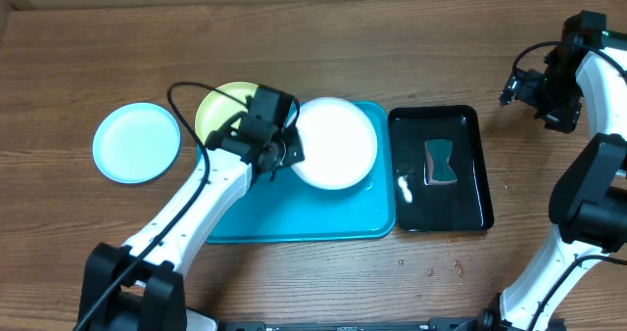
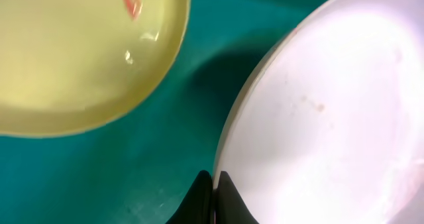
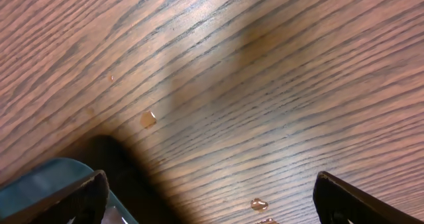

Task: Clean dirty plates on tray and stack at the side
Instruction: 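Lift the pink-white plate with the left gripper toward the black tray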

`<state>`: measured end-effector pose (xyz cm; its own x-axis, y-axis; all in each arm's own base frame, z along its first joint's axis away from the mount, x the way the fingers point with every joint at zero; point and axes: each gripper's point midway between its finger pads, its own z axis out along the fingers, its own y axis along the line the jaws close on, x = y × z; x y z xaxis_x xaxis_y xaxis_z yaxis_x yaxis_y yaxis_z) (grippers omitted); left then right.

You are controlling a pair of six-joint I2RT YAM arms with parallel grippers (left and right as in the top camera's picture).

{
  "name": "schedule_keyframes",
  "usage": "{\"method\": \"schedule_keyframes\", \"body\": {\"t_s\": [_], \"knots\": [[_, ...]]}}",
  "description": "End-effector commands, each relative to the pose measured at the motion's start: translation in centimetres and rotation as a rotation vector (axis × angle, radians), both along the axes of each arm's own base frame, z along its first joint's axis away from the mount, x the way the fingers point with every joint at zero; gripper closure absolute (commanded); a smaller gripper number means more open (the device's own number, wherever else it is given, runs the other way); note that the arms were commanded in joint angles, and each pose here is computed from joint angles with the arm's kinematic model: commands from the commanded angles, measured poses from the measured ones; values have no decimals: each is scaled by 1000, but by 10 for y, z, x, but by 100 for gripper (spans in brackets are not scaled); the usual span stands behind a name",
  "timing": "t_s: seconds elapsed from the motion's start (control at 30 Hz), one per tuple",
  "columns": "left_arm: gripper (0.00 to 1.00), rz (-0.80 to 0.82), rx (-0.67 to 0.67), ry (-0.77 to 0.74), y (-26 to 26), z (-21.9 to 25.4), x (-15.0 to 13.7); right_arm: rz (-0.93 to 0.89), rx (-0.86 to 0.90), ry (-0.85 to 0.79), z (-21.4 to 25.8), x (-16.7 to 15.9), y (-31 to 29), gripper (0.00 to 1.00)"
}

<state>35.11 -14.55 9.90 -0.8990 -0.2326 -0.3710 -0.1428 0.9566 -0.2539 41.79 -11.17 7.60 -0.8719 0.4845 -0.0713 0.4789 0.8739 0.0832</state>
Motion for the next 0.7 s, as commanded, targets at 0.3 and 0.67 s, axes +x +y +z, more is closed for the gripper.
{"method": "schedule_keyframes", "body": {"t_s": [0.3, 0.67], "knots": [[96, -134, -5, -220, -58, 62, 19, -3, -23, -78, 20, 12, -3, 0], [96, -202, 99, -397, -104, 82, 10, -3, -23, -77, 20, 12, -3, 0]]}}
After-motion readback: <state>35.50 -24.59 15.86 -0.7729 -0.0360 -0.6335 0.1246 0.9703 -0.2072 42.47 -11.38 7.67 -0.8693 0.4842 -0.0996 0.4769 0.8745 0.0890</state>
